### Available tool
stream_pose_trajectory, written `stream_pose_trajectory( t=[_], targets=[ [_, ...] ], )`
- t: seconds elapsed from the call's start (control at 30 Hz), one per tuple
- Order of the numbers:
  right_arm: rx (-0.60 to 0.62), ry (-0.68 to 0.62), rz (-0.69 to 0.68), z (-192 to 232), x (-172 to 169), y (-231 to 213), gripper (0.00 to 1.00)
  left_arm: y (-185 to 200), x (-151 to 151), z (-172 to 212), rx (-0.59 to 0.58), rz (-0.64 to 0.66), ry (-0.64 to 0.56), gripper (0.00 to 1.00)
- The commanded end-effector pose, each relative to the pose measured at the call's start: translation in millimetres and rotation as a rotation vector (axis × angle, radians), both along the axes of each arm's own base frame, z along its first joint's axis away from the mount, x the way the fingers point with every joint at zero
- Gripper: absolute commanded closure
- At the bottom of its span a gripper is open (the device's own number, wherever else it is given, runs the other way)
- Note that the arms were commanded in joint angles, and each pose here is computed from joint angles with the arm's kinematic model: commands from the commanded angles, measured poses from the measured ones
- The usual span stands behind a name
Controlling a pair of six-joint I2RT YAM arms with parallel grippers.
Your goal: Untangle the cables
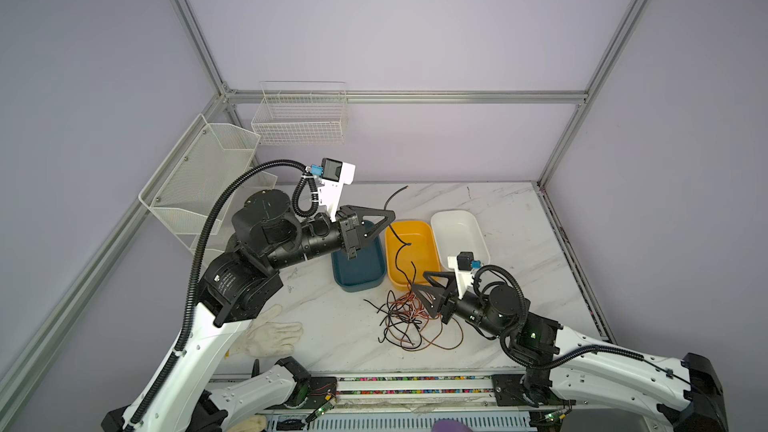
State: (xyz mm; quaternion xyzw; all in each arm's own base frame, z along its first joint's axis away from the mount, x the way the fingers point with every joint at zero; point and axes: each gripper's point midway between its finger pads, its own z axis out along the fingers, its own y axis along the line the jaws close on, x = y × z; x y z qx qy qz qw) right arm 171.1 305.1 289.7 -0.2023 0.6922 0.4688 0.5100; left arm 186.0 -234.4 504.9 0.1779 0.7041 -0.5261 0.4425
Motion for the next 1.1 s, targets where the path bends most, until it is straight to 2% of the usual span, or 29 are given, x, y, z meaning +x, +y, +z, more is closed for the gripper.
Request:
stream_pose_trajectory(
  t=[0.0,0.13,0.33,0.37,0.53,0.63,0.7,0.77,0.83,0.93,1.0,1.07],
  targets=[
    [-0.02,-0.114,0.043,29,4,20,0.34,-8,1,-5,-0.026,-0.034,0.008,1.0],
    [-0.064,-0.161,0.028,29,16,38,0.31,-7,1,-8,-0.031,-0.031,0.018,1.0],
    [-0.145,-0.18,0.016,13,32,61,0.32,-6,-1,-7,-0.044,-0.036,0.012,1.0],
    [-0.152,-0.184,0.008,12,35,62,0.36,-6,-2,-7,-0.045,-0.036,0.01,1.0],
    [-0.14,-0.193,0.012,17,34,63,0.76,-4,-1,-15,-0.034,-0.022,0.006,1.0],
    [-0.123,-0.194,0.043,22,28,63,0.86,-4,1,-26,-0.017,-0.012,0.018,1.0],
    [-0.111,-0.192,0.055,27,25,62,1.0,-4,3,-34,-0.003,-0.006,0.027,1.0],
    [-0.101,-0.186,0.053,31,23,59,1.0,-4,6,-42,0.016,0.005,0.035,1.0],
    [-0.084,-0.19,0.036,39,23,53,1.0,-3,9,-53,0.04,0.023,0.048,0.92],
    [-0.053,-0.196,0.006,52,23,43,1.0,1,12,-68,0.068,0.049,0.061,0.61],
    [-0.025,-0.197,-0.025,62,24,34,1.0,2,12,-80,0.078,0.053,0.079,0.48],
    [0.009,-0.198,-0.045,74,24,26,1.0,2,10,-91,0.086,0.047,0.097,0.41]
  ],
)
